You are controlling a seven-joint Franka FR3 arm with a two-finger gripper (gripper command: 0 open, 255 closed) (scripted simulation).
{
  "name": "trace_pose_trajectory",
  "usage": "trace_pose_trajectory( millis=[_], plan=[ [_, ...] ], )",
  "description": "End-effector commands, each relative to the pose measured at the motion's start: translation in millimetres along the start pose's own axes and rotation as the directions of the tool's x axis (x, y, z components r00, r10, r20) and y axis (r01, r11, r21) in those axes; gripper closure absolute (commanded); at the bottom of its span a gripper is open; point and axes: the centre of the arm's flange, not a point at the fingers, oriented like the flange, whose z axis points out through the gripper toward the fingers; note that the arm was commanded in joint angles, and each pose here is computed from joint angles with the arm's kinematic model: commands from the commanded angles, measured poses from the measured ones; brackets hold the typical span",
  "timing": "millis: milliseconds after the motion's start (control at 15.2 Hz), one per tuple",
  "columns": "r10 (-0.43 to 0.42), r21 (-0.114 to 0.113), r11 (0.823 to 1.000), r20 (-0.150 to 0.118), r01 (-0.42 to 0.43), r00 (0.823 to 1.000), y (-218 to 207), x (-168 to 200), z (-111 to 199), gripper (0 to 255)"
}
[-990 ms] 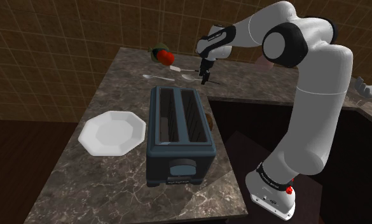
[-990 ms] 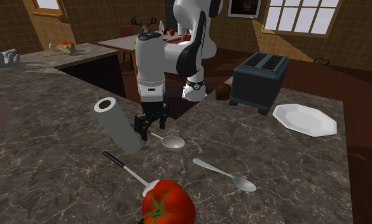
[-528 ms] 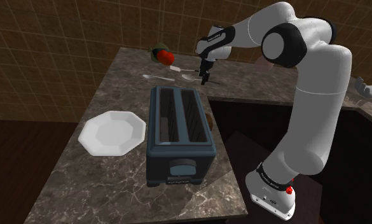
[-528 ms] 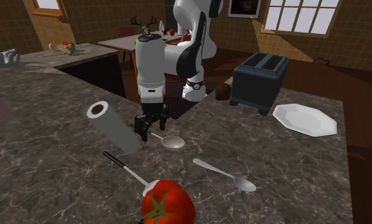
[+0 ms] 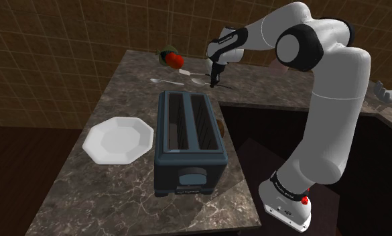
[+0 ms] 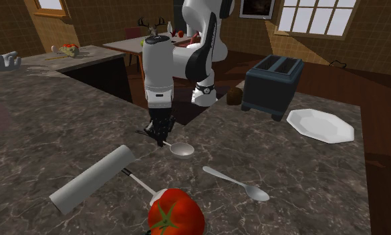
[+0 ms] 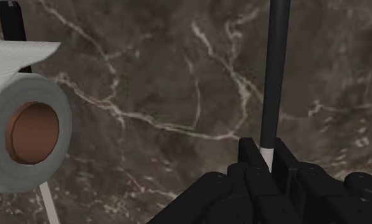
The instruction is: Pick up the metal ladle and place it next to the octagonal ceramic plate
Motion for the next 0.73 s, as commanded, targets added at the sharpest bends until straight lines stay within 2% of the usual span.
trace_pose_trajectory(
  millis=[0,660],
  plan=[
    [0.000,0.000,1.000,0.000,0.000,1.000,0.0,0.0,0.0,255],
    [0.000,0.000,1.000,0.000,0.000,1.000,5.5,1.2,-47.2,255]
  ],
)
